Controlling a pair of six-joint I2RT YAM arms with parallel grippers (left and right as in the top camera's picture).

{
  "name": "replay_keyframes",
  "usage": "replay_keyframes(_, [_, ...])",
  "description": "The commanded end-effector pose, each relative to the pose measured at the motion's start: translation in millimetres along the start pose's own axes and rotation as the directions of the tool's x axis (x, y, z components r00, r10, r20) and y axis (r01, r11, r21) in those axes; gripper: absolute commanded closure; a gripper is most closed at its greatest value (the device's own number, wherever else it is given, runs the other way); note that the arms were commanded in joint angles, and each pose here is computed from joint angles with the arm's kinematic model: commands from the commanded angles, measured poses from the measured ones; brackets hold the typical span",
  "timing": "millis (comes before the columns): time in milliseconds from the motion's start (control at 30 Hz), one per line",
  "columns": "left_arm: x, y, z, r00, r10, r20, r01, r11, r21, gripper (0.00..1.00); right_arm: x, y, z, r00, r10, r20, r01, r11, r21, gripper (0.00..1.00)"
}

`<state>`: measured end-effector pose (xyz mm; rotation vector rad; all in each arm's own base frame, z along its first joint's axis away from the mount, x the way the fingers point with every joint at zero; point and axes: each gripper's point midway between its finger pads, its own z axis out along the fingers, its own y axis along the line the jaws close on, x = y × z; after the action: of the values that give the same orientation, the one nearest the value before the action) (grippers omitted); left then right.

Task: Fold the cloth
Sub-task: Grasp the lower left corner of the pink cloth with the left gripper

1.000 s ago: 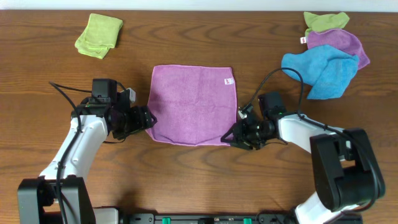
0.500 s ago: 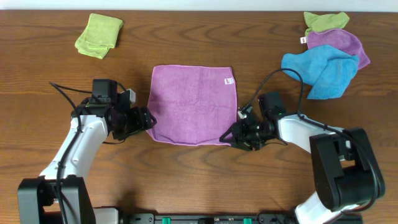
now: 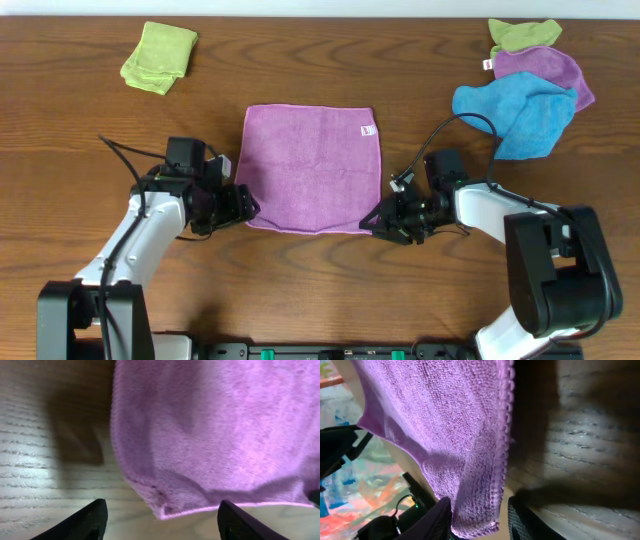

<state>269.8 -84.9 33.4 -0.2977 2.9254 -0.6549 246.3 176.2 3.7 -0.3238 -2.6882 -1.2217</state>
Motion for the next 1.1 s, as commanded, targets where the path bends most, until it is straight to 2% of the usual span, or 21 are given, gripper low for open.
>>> replay_keyframes(0, [4,9,7,1.000,-0.029,-0.005,0.029,0.999,-0.031,0.28,2,-32,5,0.999,0.035,0.009,-0.036,0.993,0.109,0.62])
replay_keyframes(233, [-4,10,13,0.999,-0.044,0.015,0.045,0.999,-0.023,0.30,3,-30,6,1.000,0.030,0.004,-0.031,0.994,0.100,0.63])
replay_keyframes(433, [2,11,30,0.996,-0.077,-0.043,0.077,0.997,-0.001,0.42,2,-30,6,1.000,0.025,0.006,-0.025,0.995,0.100,0.65])
replay_keyframes(633, [0,9,31,0.995,-0.089,-0.041,0.089,0.996,0.014,0.52,2,-30,6,1.000,0.024,0.007,-0.025,0.995,0.099,0.65])
replay_keyframes(800, [-1,8,31,0.994,-0.107,-0.037,0.108,0.994,0.016,0.72,2,-30,6,1.000,0.025,0.006,-0.026,0.995,0.100,0.66])
replay_keyframes(1000, [-6,1,28,0.993,-0.113,-0.038,0.115,0.992,0.045,0.84,3,-30,6,1.000,0.026,0.005,-0.027,0.995,0.100,0.68])
replay_keyframes(1067, [-6,1,27,0.993,-0.113,-0.038,0.114,0.992,0.047,0.89,4,-30,6,1.000,0.031,0.001,-0.031,0.994,0.102,0.73])
